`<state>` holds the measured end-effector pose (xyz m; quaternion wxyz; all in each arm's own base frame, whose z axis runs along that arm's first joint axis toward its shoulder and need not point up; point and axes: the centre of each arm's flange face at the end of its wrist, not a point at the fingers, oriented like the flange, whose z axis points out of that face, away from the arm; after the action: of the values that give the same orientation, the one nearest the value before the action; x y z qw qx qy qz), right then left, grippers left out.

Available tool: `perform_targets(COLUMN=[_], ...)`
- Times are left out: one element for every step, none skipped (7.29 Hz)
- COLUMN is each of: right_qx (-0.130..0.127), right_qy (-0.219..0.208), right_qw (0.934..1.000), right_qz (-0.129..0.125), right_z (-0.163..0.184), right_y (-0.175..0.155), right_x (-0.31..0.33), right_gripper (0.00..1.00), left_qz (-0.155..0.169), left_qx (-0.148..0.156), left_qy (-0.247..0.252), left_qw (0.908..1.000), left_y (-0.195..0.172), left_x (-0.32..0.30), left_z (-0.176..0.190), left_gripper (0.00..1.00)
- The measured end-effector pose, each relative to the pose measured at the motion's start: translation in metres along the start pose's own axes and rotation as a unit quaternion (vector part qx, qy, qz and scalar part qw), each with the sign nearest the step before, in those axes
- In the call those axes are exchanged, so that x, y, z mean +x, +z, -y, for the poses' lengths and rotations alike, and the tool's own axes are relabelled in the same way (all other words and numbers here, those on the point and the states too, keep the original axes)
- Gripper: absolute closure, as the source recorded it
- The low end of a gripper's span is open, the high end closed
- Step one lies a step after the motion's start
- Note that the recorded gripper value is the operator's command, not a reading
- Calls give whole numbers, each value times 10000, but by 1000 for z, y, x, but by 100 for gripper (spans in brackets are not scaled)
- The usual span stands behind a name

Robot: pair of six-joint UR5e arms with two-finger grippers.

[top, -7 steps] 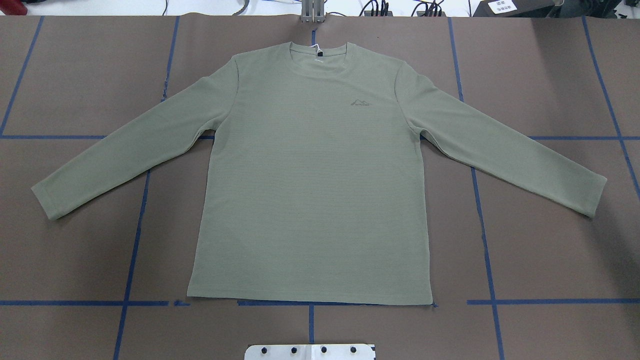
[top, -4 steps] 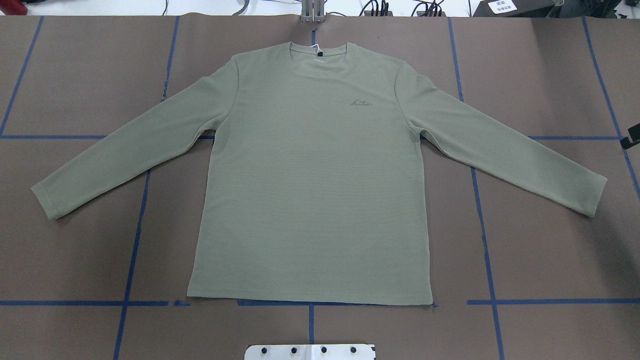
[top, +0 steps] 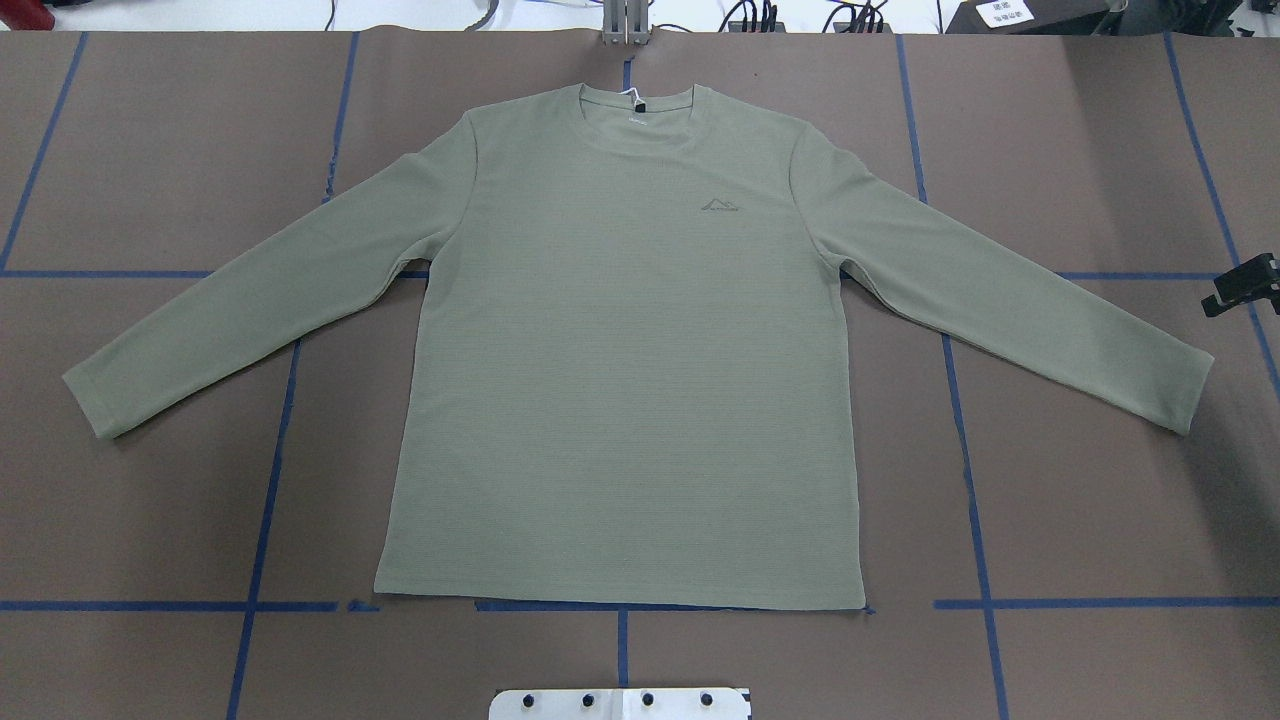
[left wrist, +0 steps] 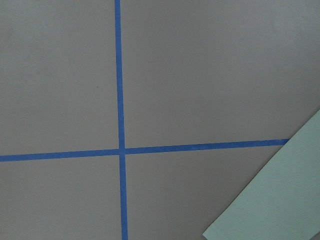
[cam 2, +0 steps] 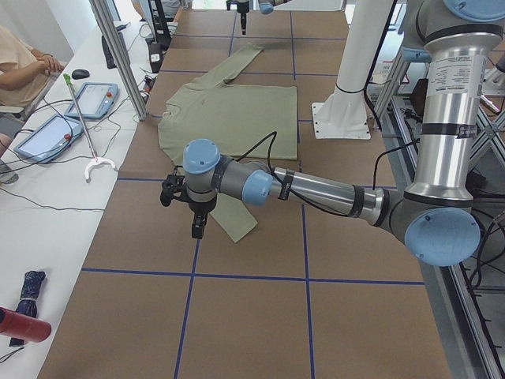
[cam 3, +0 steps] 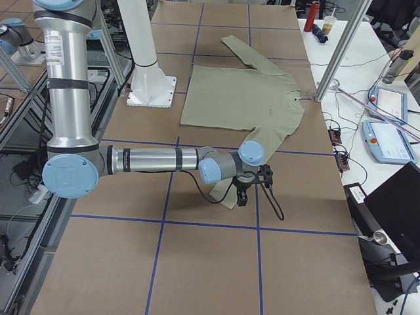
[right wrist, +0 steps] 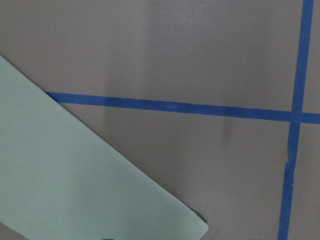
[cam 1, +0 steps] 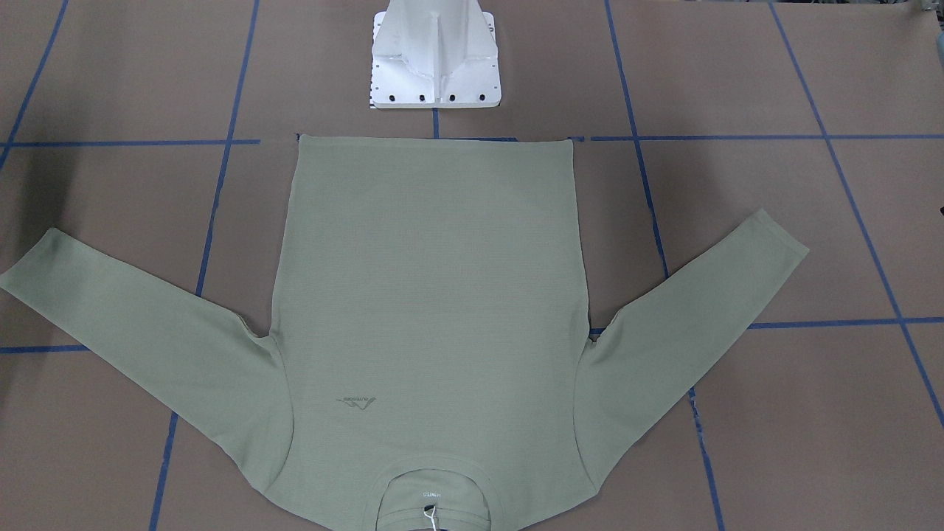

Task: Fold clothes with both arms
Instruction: 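Move the right gripper toward the cuff of the sleeve nearest it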

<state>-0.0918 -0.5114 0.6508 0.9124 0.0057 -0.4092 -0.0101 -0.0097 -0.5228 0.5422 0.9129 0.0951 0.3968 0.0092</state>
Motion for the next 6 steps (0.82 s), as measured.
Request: perform_targets(right_qx=[-36,-111,-172,-230,-289,-344], right_qy=[121,203,271,320,366,412], right_qw=[9999,9997,9995,9992,9989,9985], right_qz=[8,5,-3,-19,-40,-60], right_z=[-2,-4,-5,-6,-6,-5], right_y=[12,23,31,37,44,50], right_x=[4,4,4,6,10,14], right_gripper=[10,10,10,10,12,15], left_qz=[-24,-32,-39,-42,-39,-37], left_qx=[56,100,147,182,201,208], left_qy=[69,121,167,204,228,240], left_qw=[10000,9999,9997,9996,9995,9995], left_y=[0,-1,-1,-2,-2,-2], left_x=[2,3,5,6,6,6], left_z=[1,2,3,4,4,5], left_gripper=[0,0,0,0,0,0])
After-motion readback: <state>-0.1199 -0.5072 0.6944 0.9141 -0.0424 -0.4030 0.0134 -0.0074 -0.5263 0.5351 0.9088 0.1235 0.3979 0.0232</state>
